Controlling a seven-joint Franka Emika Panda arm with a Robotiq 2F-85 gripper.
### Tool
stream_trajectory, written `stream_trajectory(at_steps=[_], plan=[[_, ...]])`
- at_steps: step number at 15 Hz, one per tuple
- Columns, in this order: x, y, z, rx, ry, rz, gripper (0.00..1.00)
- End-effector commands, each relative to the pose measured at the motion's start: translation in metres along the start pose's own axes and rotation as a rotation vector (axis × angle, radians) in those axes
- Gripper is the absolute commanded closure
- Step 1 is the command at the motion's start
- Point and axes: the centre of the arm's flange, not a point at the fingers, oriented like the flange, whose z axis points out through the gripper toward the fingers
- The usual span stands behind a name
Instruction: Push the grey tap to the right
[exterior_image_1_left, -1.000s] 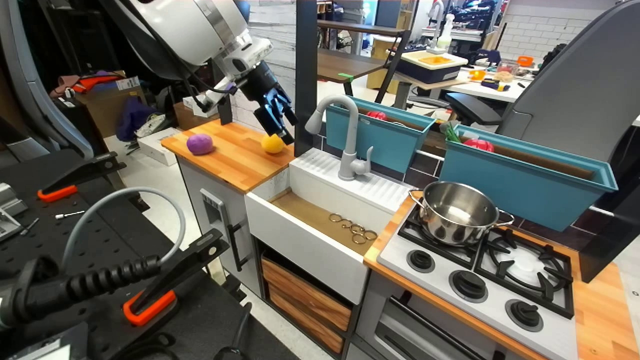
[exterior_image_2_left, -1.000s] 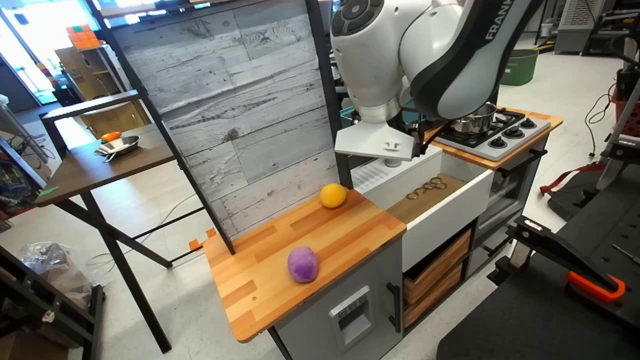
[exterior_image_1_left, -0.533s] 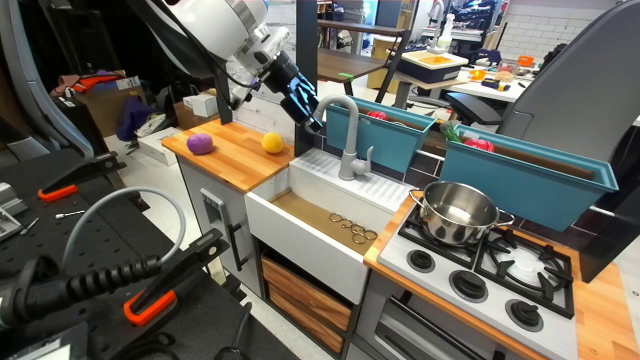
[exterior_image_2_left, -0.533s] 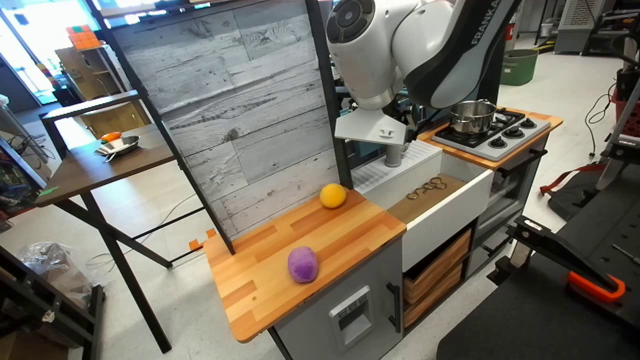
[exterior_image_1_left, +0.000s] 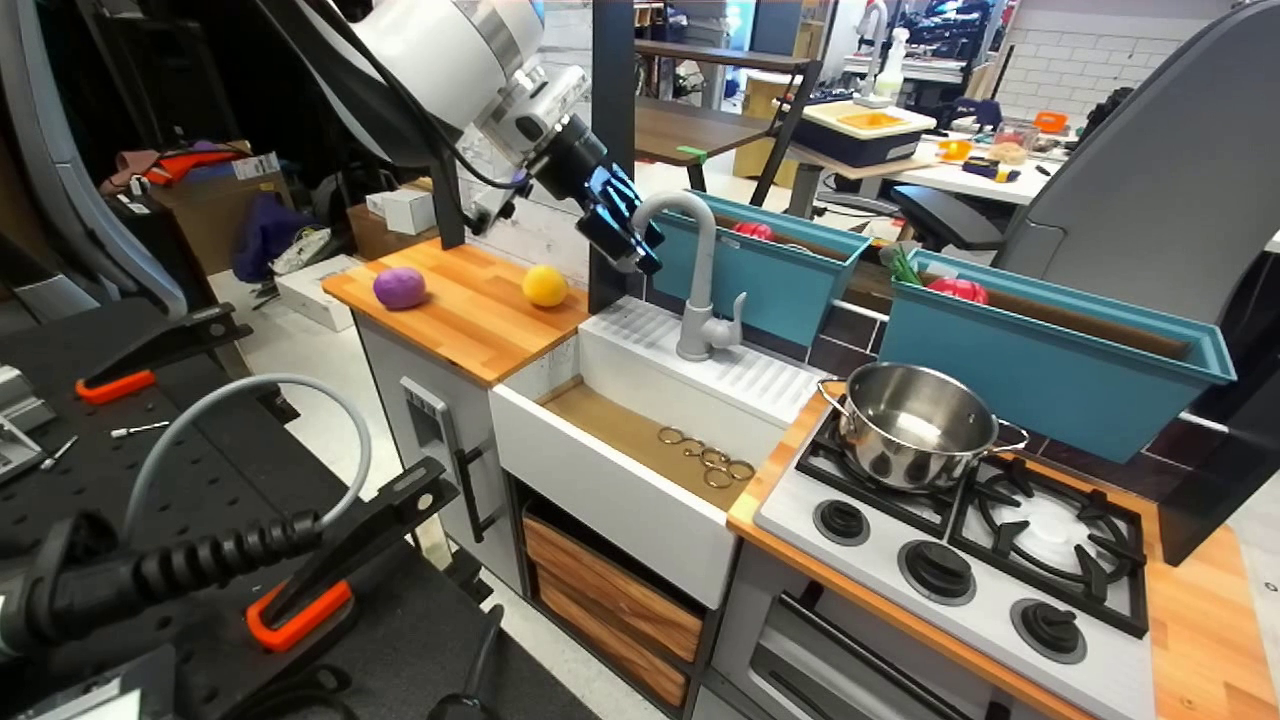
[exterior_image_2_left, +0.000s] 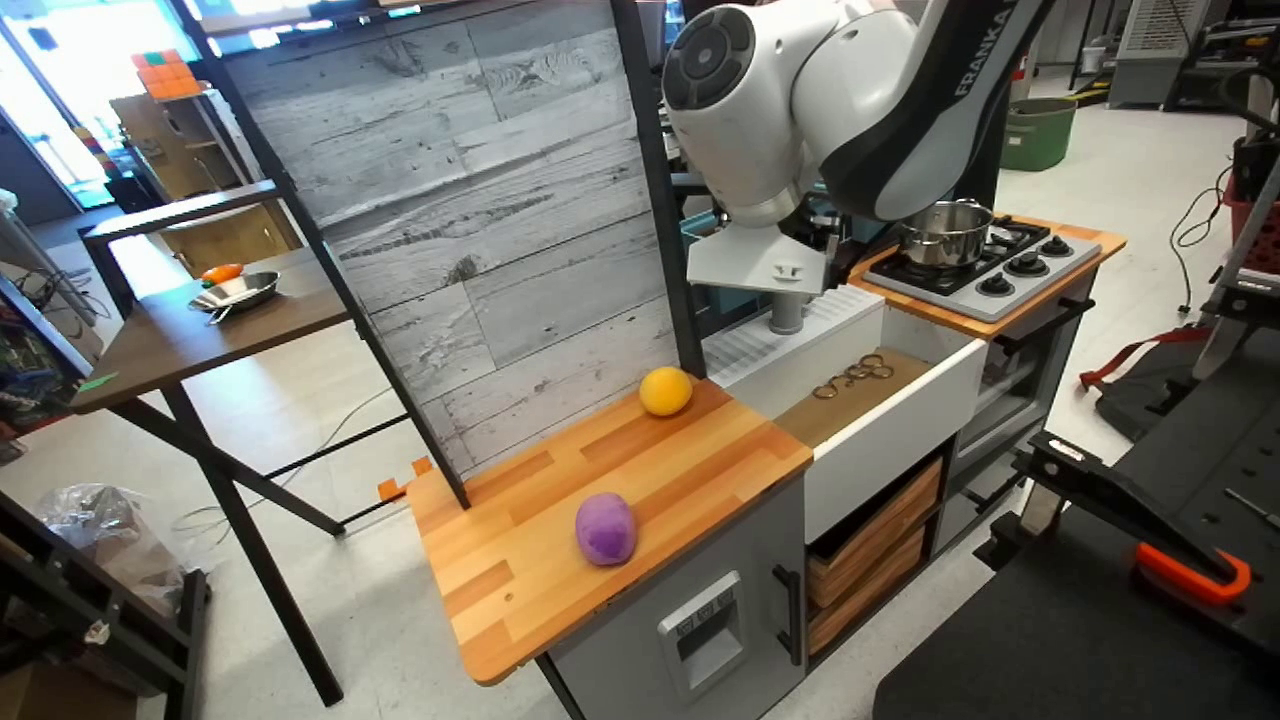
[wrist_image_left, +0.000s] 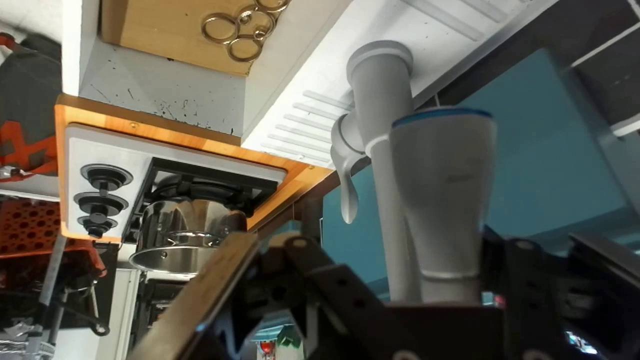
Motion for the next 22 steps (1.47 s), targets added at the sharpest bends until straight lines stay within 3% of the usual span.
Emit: stream_trajectory(at_steps=[1,5,9,13,16,19,20,22], plan=[[0.004,0.022,-0.016,0.004,-0.058,0.0,0.67],[0.015,0.048,-0.015,-0.049,-0.166,-0.107,0.96],[0.038,0.081,0.007,-0.07,-0.242,-0.239,0.93],[0.073,0.108,0.038,-0.055,-0.262,-0.385,0.93],[0.094,0.116,0.055,-0.06,-0.253,-0.462,0.93],[0.094,0.112,0.052,-0.041,-0.274,-0.539,0.93],[0.09,0.11,0.047,-0.032,-0.289,-0.564,0.48],[0.086,0.108,0.035,-0.001,-0.328,-0.62,0.4]])
